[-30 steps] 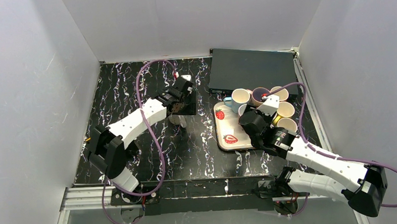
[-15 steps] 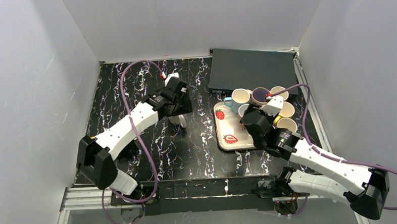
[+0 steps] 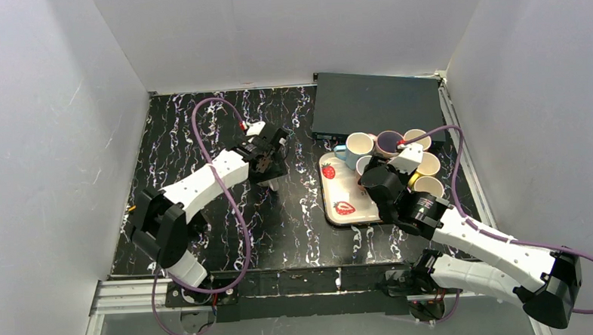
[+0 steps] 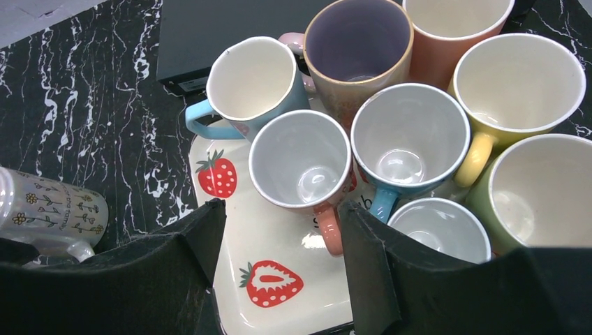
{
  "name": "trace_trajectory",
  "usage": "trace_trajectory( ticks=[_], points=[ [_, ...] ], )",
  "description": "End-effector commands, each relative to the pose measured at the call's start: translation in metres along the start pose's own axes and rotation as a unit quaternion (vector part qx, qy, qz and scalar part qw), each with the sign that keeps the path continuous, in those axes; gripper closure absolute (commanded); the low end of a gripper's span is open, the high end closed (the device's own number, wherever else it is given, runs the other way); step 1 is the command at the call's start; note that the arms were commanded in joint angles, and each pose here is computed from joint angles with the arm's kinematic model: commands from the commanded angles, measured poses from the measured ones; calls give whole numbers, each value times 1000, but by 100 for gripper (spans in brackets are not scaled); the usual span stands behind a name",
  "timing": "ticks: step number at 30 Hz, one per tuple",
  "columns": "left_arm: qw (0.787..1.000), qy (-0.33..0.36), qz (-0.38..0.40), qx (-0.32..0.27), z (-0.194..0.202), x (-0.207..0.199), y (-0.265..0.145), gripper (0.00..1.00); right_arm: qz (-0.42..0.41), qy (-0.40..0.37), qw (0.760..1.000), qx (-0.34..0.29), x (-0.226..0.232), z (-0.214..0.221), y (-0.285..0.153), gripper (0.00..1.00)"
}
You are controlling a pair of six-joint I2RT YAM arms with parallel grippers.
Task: Turn the mug right side up
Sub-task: Turn over the cup at the center of the board.
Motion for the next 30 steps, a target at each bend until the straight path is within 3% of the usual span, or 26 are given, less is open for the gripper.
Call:
trace_trajectory(
  ticks=[1, 7, 13, 16, 22, 30],
  points=[
    [1000, -6, -28, -3, -2, 2, 7, 43, -4, 11, 1000, -8, 1, -7, -1, 31],
    [999, -12, -44, 7, 5, 5, 21, 52, -12, 7, 1000, 1, 6, -4, 1, 31],
    [999, -14, -31, -17, -1, 3, 24, 75, -17, 9, 1000, 8, 9, -2, 1, 32],
    [999, -17, -39, -16, 0, 4, 28, 76, -18, 14, 1000, 8, 8, -2, 0, 32],
    [998, -28, -59, -14, 0, 8, 34, 66, -18, 19, 1000, 6, 7, -2, 0, 32],
    [997, -39, -66, -6, -4, 9, 42, 69, -18, 16, 1000, 7, 10, -4, 0, 32]
  ],
)
Point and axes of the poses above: each gripper's point midway between its finger pads, its own y axis out along the fingers, its own x axis along the line the jaws close on, z = x × y, the point moved 6 cm from there along -y, back along the fingers, and after that the axes turned 7 degrees about -y, right-handed, at the moved point
